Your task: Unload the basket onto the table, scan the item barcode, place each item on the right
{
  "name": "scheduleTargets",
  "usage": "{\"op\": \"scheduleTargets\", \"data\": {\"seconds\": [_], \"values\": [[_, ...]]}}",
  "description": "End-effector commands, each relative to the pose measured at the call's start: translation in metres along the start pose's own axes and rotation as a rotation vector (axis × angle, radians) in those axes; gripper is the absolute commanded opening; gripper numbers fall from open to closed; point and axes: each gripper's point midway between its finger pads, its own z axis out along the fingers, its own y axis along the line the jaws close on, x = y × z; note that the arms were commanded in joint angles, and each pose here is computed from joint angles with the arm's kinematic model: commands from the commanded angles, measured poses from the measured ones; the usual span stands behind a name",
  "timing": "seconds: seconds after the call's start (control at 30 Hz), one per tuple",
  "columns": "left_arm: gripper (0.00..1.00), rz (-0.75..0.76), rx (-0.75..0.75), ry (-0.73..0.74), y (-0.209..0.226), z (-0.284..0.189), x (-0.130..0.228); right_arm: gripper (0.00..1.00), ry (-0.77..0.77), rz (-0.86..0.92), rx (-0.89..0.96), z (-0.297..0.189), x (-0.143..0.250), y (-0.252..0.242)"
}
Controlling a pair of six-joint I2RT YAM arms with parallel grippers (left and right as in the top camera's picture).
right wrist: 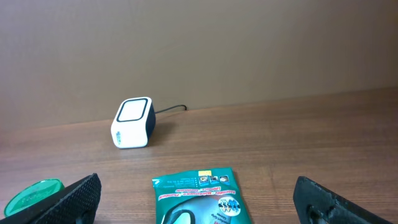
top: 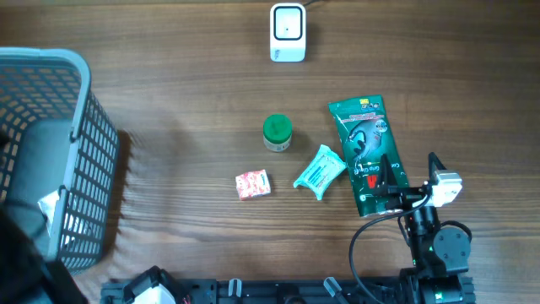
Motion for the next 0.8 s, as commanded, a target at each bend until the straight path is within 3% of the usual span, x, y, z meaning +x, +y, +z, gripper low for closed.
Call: {"op": "scheduleTargets", "data": {"seconds": [0.0, 0.03, 0.13, 0.27, 0.37, 0.5, 0.57, 0.77], "values": [[1.00, 0.133, -0.003, 0.271, -0.005, 0.073, 0.086, 1.00, -0.004, 0.003, -0.004, 0.000, -0.001, 0.001], [1.00, 0.141, -0.014, 0.335, -0.002, 0.086, 0.107, 1.00, -0.004, 0.004, -0.004, 0.000, -0.001, 0.001], [1.00, 0.154, -0.059, 0.760, 0.021, 0.103, 0.228, 1.00, -0.004, 0.004, -0.004, 0.000, -0.001, 0.001], [1.00, 0.004, -0.107, 1.048, 0.042, 0.083, 0.297, 1.00, -0.004, 0.004, -0.004, 0.000, -0.001, 0.001], [1.00, 0.065, -0.090, 1.192, 0.054, 0.059, 0.337, 1.00, -0.004, 0.004, -0.004, 0.000, -0.001, 0.001], [1.00, 0.130, -0.040, 1.274, 0.056, 0.039, 0.384, 1.00, -0.004, 0.004, -0.004, 0.000, -0.001, 0.001], [1.00, 0.326, 0.080, 1.318, 0.061, 0.025, 0.408, 1.00, -0.004, 0.004, -0.004, 0.000, -0.001, 0.001], [1.00, 0.343, 0.080, 1.326, 0.064, 0.016, 0.445, 1.00, -0.004, 0.004, -0.004, 0.000, -0.001, 0.001]]}}
